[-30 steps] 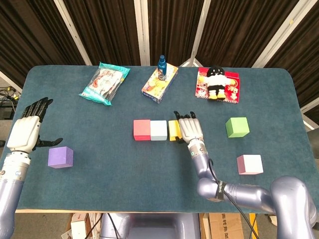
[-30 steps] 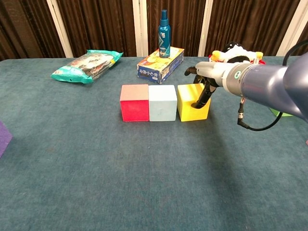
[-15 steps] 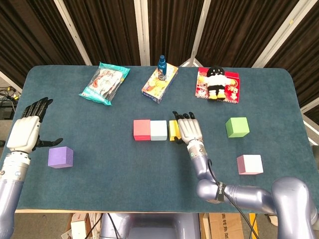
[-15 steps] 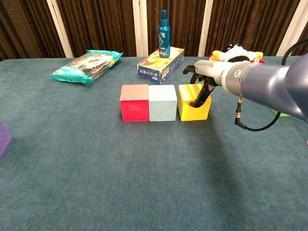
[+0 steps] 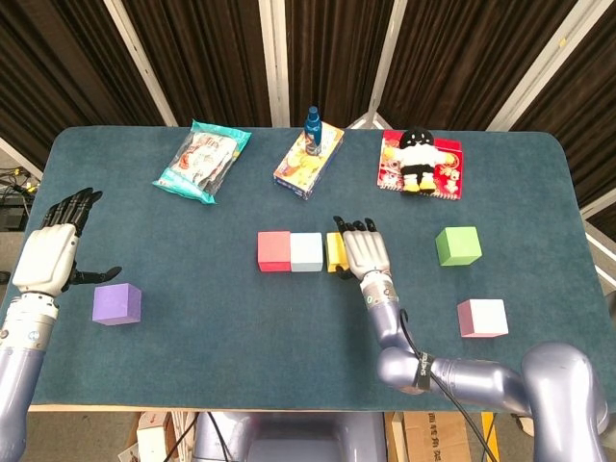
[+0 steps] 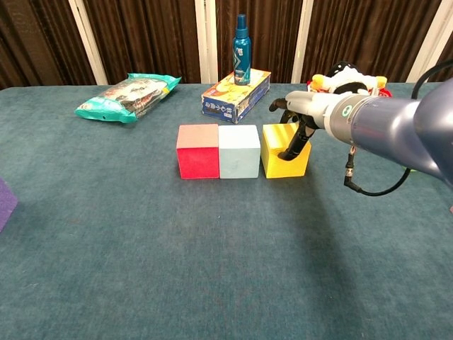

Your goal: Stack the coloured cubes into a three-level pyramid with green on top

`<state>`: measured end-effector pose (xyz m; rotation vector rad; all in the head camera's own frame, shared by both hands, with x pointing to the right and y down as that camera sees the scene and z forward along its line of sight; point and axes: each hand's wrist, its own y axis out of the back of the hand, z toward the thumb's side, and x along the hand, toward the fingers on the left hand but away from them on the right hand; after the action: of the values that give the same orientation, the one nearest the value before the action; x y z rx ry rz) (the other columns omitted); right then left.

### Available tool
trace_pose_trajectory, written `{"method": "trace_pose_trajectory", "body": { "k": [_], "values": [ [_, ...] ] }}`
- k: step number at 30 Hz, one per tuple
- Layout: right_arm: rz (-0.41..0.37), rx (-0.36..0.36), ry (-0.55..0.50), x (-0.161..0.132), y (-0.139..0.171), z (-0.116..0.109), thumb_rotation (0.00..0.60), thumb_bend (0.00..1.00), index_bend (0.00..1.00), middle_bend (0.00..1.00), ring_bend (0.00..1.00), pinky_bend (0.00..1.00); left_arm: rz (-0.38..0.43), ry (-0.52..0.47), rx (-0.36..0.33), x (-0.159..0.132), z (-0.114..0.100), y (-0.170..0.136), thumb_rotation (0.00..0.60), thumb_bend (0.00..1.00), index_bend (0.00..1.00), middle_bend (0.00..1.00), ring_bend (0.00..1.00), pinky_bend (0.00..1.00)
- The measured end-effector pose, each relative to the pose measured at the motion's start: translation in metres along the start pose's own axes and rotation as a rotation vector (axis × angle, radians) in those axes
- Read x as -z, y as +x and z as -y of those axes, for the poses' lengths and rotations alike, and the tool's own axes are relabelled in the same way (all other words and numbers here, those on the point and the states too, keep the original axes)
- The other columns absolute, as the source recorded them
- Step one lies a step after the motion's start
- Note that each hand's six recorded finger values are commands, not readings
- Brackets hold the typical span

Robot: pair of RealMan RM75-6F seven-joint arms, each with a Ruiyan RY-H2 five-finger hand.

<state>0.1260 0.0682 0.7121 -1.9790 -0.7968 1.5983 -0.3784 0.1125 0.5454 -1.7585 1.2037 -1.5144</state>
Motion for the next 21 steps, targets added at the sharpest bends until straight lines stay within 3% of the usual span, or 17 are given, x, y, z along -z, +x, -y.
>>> {"method": "trace_pose_trajectory", "body": {
  "k": [21],
  "values": [
    [-0.007,0.008,-0.017,-0.0050,-0.0032,0.0037,0.600,0.34,0.00,0.21,0.12,0.00,-0.003,-0.002,0.000,0.0010,0.0002,0.0009,0.600,0.11,0.00,0.01,0.00,0.02]
  ]
}}
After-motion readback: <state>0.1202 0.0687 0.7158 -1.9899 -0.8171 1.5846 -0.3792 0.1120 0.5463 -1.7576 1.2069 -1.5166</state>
